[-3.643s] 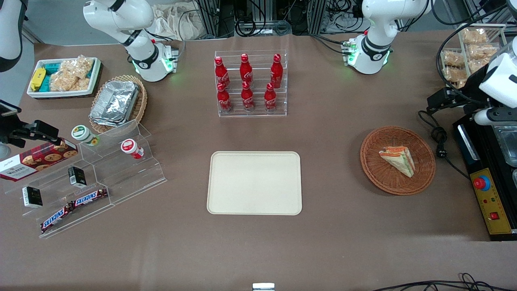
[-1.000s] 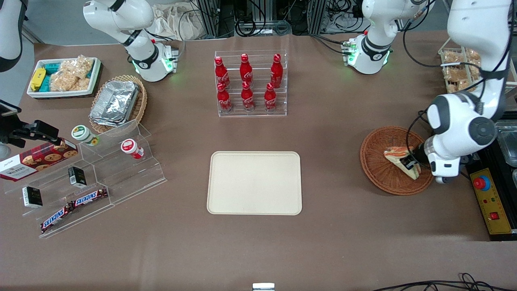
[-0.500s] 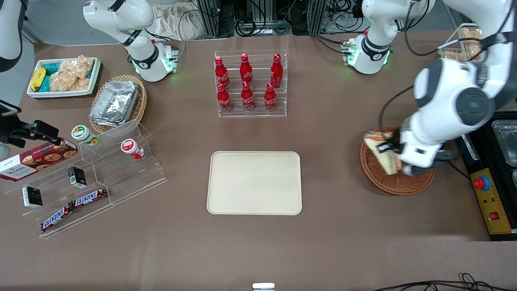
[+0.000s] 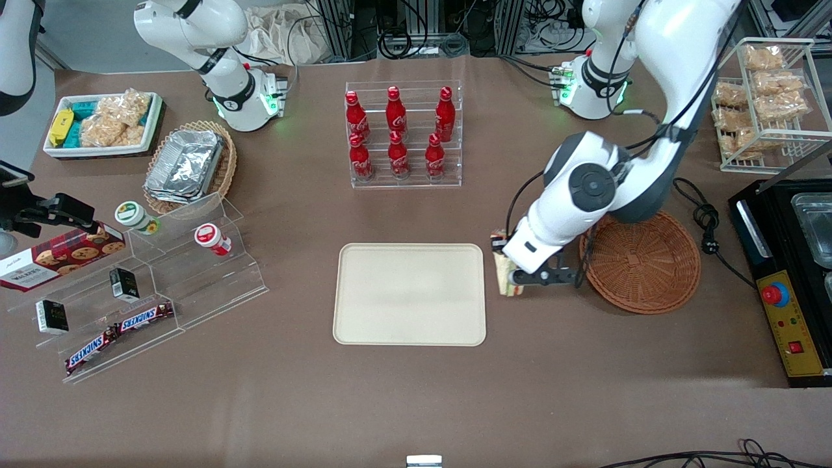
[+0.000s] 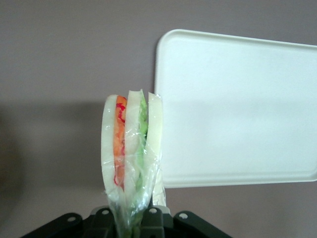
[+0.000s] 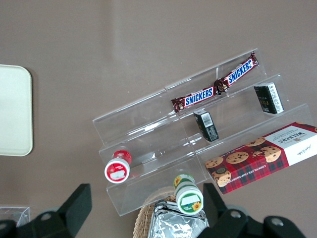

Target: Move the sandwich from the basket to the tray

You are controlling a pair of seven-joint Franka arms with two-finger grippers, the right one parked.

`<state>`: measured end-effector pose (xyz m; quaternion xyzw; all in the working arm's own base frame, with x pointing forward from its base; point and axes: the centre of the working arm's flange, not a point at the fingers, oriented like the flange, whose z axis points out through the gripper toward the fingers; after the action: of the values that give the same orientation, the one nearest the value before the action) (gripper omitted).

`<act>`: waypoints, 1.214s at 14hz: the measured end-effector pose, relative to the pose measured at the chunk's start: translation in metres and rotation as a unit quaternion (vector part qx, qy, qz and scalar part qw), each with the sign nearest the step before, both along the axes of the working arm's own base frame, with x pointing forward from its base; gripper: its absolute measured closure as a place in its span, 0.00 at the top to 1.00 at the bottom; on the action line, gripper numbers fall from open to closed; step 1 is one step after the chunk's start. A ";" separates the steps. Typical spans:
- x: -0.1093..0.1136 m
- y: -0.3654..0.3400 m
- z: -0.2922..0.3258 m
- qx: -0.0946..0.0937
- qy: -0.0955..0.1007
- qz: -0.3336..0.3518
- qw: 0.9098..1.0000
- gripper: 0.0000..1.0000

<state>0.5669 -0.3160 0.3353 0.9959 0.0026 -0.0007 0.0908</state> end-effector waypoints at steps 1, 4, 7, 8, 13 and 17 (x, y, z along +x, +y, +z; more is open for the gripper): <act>-0.004 -0.014 -0.014 0.001 -0.008 -0.017 1.000 0.19; -0.009 -0.042 -0.050 0.008 -0.042 -0.034 0.999 0.19; -0.006 -0.048 -0.078 0.019 -0.068 -0.054 0.996 0.17; -0.004 -0.050 -0.085 0.017 -0.072 -0.058 0.996 0.16; 0.003 -0.056 -0.094 0.009 -0.075 -0.057 0.996 0.24; 0.013 -0.055 -0.080 -0.001 -0.080 0.002 0.997 0.59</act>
<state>0.5800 -0.3709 0.2557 0.9926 -0.0029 0.0791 0.0918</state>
